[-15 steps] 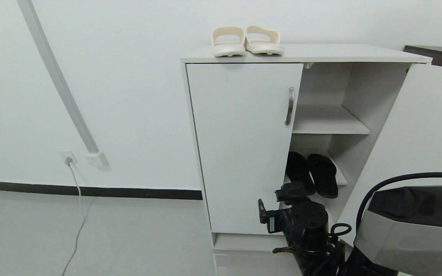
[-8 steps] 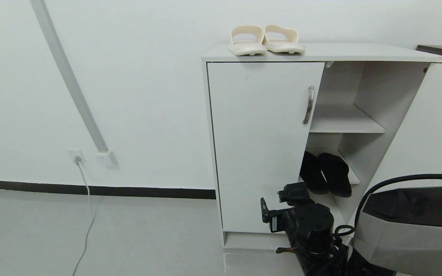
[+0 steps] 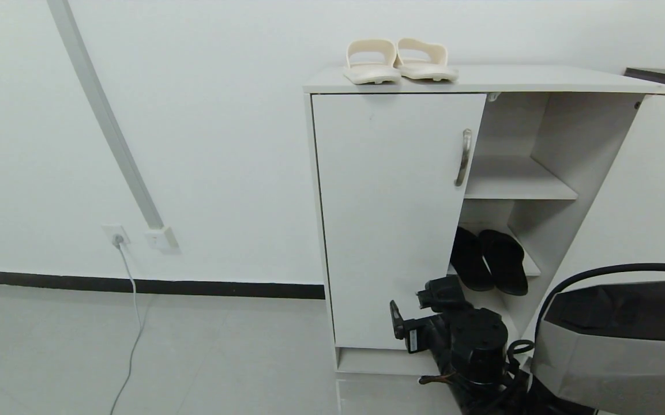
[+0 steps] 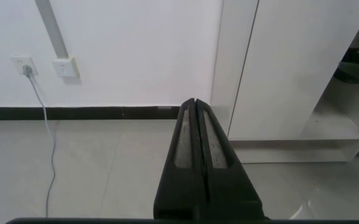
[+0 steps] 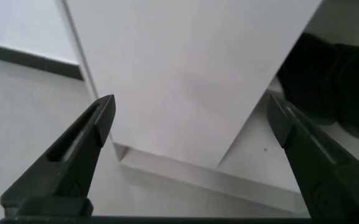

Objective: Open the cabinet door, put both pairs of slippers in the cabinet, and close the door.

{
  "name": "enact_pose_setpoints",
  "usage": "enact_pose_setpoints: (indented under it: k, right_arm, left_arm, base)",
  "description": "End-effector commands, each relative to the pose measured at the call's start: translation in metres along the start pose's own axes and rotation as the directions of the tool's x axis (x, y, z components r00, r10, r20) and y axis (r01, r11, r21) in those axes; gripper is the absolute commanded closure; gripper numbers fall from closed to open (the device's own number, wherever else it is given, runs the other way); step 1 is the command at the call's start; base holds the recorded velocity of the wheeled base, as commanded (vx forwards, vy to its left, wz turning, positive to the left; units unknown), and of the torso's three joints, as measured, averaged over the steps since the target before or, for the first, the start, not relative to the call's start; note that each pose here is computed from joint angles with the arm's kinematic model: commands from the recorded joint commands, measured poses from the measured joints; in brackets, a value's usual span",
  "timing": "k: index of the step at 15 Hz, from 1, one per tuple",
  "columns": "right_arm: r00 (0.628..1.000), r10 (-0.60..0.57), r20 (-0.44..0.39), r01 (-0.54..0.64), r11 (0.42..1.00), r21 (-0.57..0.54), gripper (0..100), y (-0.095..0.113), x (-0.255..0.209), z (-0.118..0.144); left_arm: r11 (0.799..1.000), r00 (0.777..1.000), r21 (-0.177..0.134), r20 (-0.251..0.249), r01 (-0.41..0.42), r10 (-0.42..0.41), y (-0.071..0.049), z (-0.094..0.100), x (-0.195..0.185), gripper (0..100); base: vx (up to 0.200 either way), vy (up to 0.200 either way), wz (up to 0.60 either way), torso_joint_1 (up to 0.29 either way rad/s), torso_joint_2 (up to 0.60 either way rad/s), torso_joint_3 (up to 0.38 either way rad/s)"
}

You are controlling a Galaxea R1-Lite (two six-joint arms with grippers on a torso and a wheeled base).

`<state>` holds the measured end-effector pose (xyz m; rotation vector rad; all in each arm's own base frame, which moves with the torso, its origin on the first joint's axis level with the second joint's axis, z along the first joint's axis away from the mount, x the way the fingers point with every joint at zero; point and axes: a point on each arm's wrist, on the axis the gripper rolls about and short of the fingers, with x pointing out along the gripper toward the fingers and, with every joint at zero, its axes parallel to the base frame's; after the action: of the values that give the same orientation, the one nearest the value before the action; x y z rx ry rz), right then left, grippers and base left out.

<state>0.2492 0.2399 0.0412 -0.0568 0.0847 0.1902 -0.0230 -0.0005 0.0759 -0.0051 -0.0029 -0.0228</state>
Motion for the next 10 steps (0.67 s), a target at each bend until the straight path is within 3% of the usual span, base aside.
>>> enact_pose_setpoints:
  k: [1, 10]
  right_arm:
    - [1.000, -0.001, 0.000, 0.001, 1.000, -0.013, 0, -0.0016, -0.0014, -0.0015]
    - [1.000, 0.011, -0.011, -0.012, 1.000, -0.028, 0, -0.0007, -0.0012, -0.0060]
  left_arm:
    - [1.000, 1.000, 0.000, -0.001, 0.000, 0.000, 0.0000, 0.0000, 0.0001, 100]
    - [1.000, 1.000, -0.001, -0.001, 0.000, 0.000, 0.0000, 0.0000, 0.0001, 100]
  base:
    - [0.000, 0.000, 0.00, 0.000, 0.00, 0.000]
    - [0.000, 0.000, 0.00, 0.000, -0.01, -0.018]
